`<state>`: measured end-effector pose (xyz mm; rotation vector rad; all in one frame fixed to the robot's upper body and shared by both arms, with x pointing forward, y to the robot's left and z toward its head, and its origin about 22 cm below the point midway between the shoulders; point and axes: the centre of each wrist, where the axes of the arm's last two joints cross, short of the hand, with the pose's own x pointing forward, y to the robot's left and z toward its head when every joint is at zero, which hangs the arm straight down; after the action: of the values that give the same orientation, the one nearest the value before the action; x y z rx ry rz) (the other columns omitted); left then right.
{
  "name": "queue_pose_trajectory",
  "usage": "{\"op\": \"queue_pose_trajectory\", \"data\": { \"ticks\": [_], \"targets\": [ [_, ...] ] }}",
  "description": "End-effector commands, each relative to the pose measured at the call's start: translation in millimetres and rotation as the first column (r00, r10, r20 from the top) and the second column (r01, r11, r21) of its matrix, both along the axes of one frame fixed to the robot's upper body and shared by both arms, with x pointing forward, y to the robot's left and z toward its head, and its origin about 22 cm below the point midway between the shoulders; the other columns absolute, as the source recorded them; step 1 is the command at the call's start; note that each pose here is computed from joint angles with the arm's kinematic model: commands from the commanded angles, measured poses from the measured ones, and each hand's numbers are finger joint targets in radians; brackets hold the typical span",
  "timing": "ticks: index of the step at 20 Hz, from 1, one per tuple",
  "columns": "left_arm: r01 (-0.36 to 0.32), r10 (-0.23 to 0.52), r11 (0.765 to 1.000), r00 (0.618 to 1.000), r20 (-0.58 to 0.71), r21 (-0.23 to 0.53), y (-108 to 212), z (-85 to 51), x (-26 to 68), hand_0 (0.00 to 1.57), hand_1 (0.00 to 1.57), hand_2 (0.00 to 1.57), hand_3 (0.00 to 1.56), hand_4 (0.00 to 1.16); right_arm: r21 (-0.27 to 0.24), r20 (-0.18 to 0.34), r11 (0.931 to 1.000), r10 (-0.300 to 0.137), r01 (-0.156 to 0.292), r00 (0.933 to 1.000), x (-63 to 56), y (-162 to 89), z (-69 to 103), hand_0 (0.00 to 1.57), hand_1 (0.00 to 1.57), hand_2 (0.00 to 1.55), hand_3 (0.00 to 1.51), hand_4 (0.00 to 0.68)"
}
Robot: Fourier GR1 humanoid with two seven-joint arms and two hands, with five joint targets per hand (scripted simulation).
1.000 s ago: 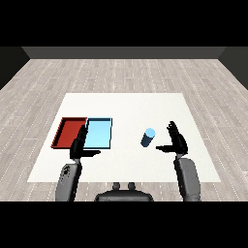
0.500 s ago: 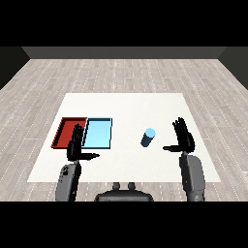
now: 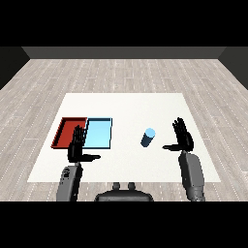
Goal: Pick the blue can and put it in the blue box
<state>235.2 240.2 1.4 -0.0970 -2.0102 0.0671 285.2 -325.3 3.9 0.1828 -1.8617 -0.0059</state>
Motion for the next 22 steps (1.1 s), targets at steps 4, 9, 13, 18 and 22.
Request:
{"op": "queue_pose_trajectory", "data": {
  "ticks": [4, 9, 13, 18, 22],
  "targets": [
    [0.007, -0.007, 1.0, 1.0, -0.007, 0.01, 13.8, -4.0, -3.6, 0.0, 0.0, 0.0, 0.0, 0.0, 0.06, -0.059, 0.9982, 0.007, -0.004, 0.9982, -12.5, -9.8, -4.9, 0.0, 0.0, 0.0, 0.0, 0.0],
    [0.003, -0.004, 1.0, 1.0, -0.021, -0.023, 18.4, 1.7, 4.4, 0.0, 0.0, 0.0, 0.0, 0.0, 0.049, -0.123, 0.9988, 0.005, 0.001, 0.9924, 9.9, 9.4, -8.8, 0.0, 0.0, 0.0, 0.0, 0.0],
    [-0.007, 0.007, 1.0, 1.0, 0.0, -0.011, 13.0, -5.0, 6.8, 0.0, 0.0, 0.0, 0.0, 0.0, 0.056, -0.145, 0.9983, -0.004, 0.012, 0.9894, 15.9, 32.7, -30.0, 0.0, 0.0, 0.0, 0.0, 0.0],
    [-0.016, 0.016, 1.0, 1.0, 0.008, -0.024, -11.6, 10.3, 0.3, 0.0, 0.0, 0.0, 0.0, 0.0, 0.089, -0.178, 0.996, 0.027, -0.011, 0.9836, 20.3, 44.0, -37.5, 0.0, 0.0, 0.0, 0.0, 0.0],
    [-0.012, 0.013, 0.999, 1.0, 0.017, -0.041, 23.6, 6.4, 23.7, 0.0, 0.0, 0.0, 0.0, 0.0, 0.09, -0.198, 0.9959, 0.009, 0.009, 0.9801, 26.1, 32.5, -18.9, 0.0, 0.0, 0.0, 0.0, 0.0]
  ]
}}
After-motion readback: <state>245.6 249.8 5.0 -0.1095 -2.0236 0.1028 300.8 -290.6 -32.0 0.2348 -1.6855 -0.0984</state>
